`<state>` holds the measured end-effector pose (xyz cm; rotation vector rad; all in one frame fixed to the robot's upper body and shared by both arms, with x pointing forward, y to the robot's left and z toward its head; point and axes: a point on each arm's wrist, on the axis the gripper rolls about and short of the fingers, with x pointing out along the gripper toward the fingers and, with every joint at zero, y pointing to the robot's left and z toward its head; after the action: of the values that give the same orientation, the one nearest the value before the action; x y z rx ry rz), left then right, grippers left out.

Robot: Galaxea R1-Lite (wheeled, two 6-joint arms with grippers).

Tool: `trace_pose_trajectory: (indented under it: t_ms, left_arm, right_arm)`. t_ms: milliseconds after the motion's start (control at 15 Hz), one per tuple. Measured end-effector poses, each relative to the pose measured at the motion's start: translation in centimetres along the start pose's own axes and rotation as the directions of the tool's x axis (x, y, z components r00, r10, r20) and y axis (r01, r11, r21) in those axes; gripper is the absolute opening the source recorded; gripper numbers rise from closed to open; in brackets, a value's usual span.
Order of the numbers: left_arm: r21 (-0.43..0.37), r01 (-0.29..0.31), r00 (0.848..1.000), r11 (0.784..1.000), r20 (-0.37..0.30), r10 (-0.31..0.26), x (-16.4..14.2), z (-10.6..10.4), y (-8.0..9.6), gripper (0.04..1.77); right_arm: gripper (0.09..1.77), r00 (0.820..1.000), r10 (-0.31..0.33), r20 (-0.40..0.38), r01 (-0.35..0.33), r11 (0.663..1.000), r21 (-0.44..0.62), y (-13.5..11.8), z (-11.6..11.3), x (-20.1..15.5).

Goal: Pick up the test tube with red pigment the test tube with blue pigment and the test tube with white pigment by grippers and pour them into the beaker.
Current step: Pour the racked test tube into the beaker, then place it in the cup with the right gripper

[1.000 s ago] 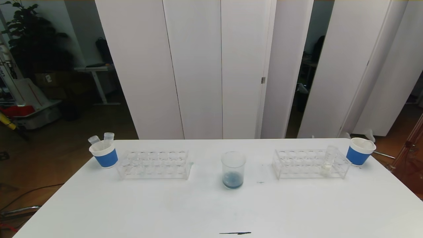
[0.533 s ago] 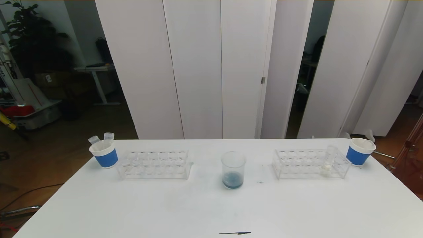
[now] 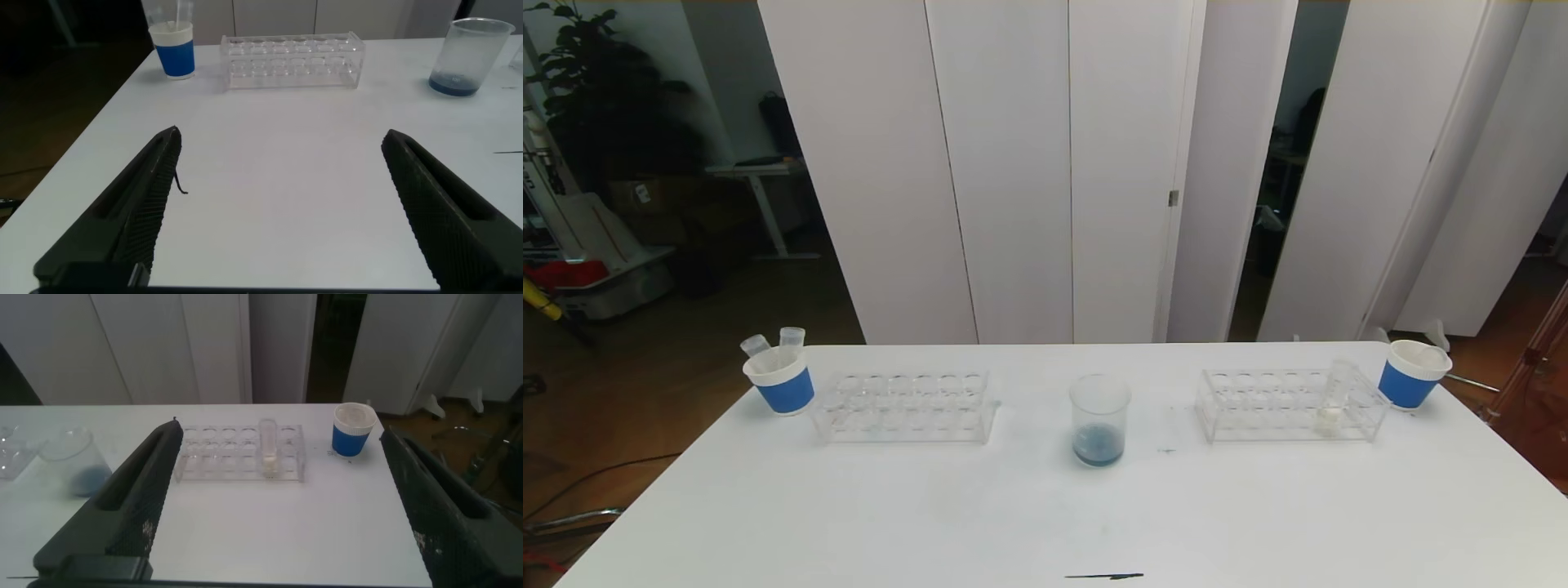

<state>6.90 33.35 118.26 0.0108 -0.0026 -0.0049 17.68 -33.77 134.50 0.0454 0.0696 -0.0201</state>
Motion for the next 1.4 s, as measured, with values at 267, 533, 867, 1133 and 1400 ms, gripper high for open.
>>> trace_pose_trajectory:
  t_ms: [267,533,867,1133,1400]
  left_arm:
    - [0.000,0.000,1.000,1.000,0.000,0.000,0.0,0.0,0.0,1.75]
    - [0.000,0.000,1.000,1.000,0.000,0.000,0.0,0.0,0.0,1.75]
    - [0.000,0.000,1.000,1.000,0.000,0.000,0.0,0.0,0.0,1.75]
    - [0.000,0.000,1.000,1.000,0.000,0.000,0.0,0.0,0.0,1.75]
    - [0.000,0.000,1.000,1.000,0.000,0.000,0.0,0.0,0.0,1.75]
  right_arm:
    - [1.73,0.999,-0.011,-0.031,0.011,1.000,0.004,-0.1,-0.5,7.3]
    - [1.73,0.997,-0.014,-0.072,0.014,1.000,0.001,-0.4,-4.1,12.4]
    - [1.73,0.990,-0.018,-0.139,0.018,1.000,-0.001,-0.7,-10.4,14.4]
    - [1.73,0.979,-0.024,-0.200,0.024,1.000,-0.003,-0.8,-13.0,15.8]
    - [1.73,0.979,-0.022,-0.204,0.020,1.000,-0.009,-0.9,-14.6,18.2]
